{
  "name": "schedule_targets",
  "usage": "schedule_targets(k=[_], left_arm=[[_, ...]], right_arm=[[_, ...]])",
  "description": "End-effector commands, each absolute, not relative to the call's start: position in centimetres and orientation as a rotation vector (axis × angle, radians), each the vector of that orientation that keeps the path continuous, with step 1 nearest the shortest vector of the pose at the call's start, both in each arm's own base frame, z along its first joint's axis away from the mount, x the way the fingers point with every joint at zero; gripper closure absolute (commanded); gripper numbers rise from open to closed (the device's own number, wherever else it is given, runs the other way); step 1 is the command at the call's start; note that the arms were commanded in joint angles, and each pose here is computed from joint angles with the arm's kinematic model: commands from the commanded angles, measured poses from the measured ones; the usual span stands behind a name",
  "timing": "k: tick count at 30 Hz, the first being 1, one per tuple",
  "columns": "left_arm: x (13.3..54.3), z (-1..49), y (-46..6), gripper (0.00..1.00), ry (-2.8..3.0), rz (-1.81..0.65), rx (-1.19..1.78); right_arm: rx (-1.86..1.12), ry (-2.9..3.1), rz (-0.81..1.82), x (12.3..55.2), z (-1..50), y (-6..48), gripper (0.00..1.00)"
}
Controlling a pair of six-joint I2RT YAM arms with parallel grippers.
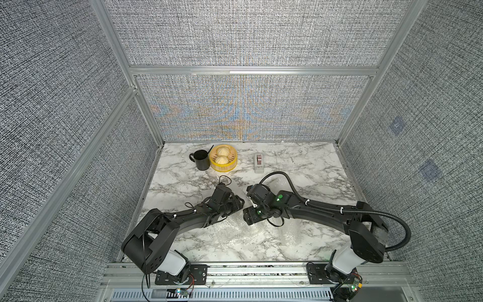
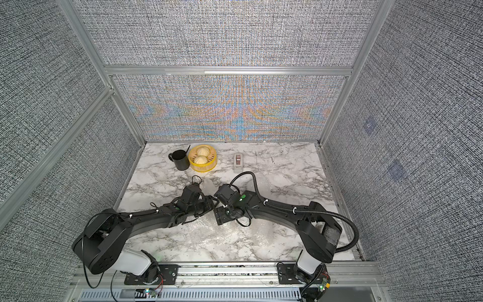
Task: Wrap vases in bubble wrap
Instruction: Wrap the vase in bubble wrap.
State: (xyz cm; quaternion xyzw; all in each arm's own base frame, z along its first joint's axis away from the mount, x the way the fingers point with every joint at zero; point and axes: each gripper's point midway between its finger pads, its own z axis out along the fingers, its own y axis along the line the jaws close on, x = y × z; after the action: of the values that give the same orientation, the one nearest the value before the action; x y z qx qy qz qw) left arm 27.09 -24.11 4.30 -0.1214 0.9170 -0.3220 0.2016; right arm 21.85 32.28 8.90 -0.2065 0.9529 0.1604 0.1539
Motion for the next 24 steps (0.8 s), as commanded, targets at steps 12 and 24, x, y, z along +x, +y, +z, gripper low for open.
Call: schedule_targets(k=[12, 24], left_arm=[[25.3, 2.1, -21.9, 0.41, 2.714, -0.707, -0.376], [24.9, 3.4, -21.7, 0.47, 2.701, -0.746, -0.419]], right_arm=[[-0.64, 2.8, 0.397, 21.5, 5.7, 32.6, 0.46], [-0.706, 2.771, 0.255, 21.1, 4.9, 32.5, 0.54]])
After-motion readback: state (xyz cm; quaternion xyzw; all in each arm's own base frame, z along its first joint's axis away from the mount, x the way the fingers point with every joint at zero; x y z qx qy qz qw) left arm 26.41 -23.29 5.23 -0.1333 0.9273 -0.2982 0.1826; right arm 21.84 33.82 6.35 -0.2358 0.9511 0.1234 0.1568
